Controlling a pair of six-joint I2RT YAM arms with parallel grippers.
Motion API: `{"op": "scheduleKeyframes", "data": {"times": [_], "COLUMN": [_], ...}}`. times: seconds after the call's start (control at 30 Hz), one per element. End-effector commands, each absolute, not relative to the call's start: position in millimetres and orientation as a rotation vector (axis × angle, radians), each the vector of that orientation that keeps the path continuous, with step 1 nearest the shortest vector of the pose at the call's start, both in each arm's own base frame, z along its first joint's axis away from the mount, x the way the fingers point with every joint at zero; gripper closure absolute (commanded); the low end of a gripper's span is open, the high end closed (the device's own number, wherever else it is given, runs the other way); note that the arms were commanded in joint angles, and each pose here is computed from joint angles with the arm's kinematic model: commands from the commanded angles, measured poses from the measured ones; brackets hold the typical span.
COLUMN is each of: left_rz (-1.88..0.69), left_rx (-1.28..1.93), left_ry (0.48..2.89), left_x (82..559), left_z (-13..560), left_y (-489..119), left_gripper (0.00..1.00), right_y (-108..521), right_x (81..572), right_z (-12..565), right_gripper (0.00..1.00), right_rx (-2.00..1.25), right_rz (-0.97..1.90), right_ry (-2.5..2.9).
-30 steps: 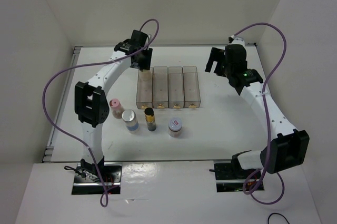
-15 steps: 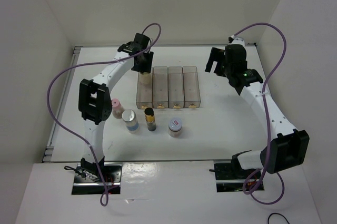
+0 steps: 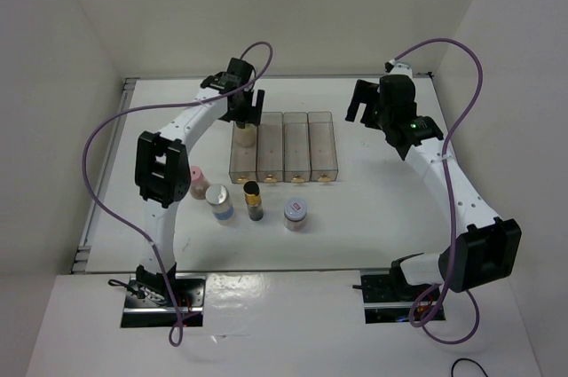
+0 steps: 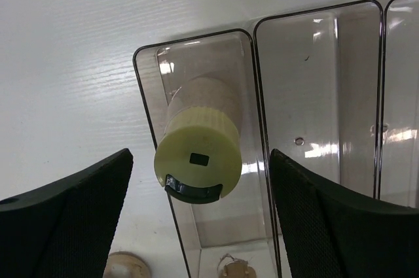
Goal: Organize the condiment bottles
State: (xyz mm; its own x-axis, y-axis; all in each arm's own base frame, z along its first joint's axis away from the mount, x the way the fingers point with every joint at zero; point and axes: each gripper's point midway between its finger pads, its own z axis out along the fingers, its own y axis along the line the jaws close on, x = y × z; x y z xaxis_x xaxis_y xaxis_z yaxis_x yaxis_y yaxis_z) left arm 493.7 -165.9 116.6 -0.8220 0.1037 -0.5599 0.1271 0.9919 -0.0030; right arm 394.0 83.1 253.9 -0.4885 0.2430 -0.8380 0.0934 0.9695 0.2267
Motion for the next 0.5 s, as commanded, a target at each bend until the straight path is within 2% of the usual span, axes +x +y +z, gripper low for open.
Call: {"op": "scheduleKeyframes", "data": {"times": [0.0, 0.13, 0.3, 0.47], "left_rz": [-0.101, -0.158, -0.199, -0.163], "left_rx": [0.146, 0.112, 0.073, -0.126], "left_ry": [2.476, 2.376, 2.22, 2.215], "left_x": [502.5, 495.6, 455.3, 407.5], "left_z": [147.6, 202.1, 291.2, 297.2], "left_y": [-171.4, -171.8, -155.2, -91.4], "left_gripper": [0.08, 0.01, 0.01, 0.01], "right_y": [87.0, 86.8, 88.0, 95.4], "right_x": [394.8, 393.8, 392.2, 390.0], "right_z": [262.0, 257.9, 261.3, 259.1], "right_gripper": [0.01, 0.01, 0.01, 0.01], "right_rx": [0.224, 0.223, 0.218, 0.195], "right_rz": [0.194, 0.191, 0.203, 0.235], "right_ry": [2.06, 2.068, 2.062, 2.061]}}
